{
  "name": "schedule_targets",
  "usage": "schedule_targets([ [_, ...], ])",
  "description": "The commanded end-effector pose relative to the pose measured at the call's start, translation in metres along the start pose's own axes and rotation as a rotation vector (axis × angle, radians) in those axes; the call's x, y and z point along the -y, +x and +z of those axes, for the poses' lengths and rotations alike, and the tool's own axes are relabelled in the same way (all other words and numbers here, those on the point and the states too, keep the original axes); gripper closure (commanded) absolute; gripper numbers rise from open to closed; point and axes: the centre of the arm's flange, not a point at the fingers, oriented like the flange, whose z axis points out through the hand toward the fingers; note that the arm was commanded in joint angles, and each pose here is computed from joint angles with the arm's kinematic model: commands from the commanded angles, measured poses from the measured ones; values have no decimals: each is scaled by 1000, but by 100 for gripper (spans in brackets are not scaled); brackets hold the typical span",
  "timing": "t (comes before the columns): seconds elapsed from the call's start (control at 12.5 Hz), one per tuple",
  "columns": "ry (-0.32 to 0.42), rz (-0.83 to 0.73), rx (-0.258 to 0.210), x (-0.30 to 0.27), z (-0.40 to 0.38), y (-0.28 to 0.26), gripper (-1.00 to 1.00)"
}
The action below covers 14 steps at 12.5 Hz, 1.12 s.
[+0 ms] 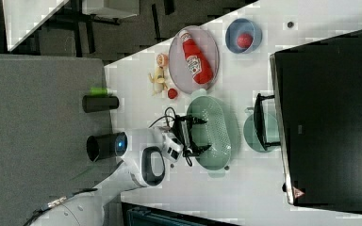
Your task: Drag strainer right to left.
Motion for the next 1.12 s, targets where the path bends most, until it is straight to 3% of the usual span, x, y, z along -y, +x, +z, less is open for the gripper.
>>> schedule_targets([
  [0.08, 30, 15, 2, 1, -10, -34, -100],
  [0.64, -28, 73, -9, 15, -12, -94, -100],
  [1.12, -8, 121, 5, 32, -10, -165, -100],
])
